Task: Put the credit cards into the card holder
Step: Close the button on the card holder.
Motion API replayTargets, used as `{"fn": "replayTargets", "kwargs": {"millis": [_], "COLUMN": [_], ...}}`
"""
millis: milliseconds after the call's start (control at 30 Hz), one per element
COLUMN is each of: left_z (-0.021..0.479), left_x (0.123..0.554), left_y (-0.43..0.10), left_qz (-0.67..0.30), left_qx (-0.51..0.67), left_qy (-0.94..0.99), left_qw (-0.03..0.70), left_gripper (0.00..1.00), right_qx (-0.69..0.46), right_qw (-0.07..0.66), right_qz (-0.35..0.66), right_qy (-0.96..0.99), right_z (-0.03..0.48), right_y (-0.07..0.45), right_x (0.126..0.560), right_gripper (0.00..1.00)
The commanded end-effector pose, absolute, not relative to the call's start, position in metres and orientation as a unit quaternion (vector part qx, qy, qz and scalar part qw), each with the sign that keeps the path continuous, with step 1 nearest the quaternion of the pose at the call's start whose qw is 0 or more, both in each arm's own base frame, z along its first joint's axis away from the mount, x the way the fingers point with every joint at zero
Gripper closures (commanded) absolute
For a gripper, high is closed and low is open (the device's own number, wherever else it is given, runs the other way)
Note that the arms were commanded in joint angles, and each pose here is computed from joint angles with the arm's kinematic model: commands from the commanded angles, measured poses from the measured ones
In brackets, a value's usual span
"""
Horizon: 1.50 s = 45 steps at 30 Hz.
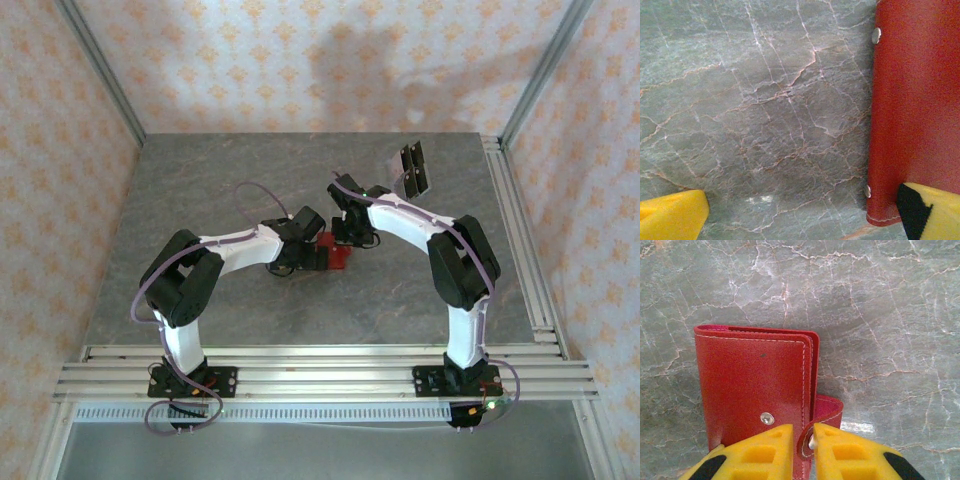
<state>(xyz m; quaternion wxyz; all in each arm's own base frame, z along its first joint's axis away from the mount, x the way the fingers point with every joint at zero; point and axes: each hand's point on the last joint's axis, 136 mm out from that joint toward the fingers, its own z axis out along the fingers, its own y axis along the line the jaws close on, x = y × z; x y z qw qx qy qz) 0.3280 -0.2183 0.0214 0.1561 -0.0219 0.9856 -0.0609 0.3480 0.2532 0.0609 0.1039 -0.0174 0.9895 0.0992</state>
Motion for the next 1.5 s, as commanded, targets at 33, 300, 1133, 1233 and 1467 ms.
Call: {"fn": "replayTargets", "kwargs": {"millis": [33, 300, 1133, 1233, 1467], "left_z": [-0.002, -0.002, -0.004, -0.003, -0.004], "left_x": [0.317, 0.316, 0.316, 0.317, 0.317], "left_y": [-0.194, -0.194, -0.194, -0.195, -0.195], "left_qz": [-0.003, -0.002, -0.001, -0.002, -0.001], "left_qx": [-0.032, -0.032, -0.031, -0.031, -0.031], "left_qy": [0.992, 0.992, 0.992, 0.992, 0.992], "left_qw": [0.125, 0.125, 0.122, 0.123, 0.122], "left_gripper": [0.0, 0.0, 0.0, 0.0, 0.0], "right_qx": [-0.019, -0.018, 0.006, 0.003, 0.003], "right_qw": [0.113, 0.112, 0.091, 0.088, 0.08], "right_qz": [0.084, 0.087, 0.189, 0.189, 0.19], "right_qy": [0.99, 0.99, 0.978, 0.978, 0.979], "right_z": [0.069, 0.071, 0.077, 0.073, 0.066], "right_y": [0.248, 0.248, 0.277, 0.28, 0.284], "right_x": [0.35, 0.35, 0.352, 0.351, 0.35], "right_gripper": [0.85, 1.0, 1.0, 1.0, 1.0]}}
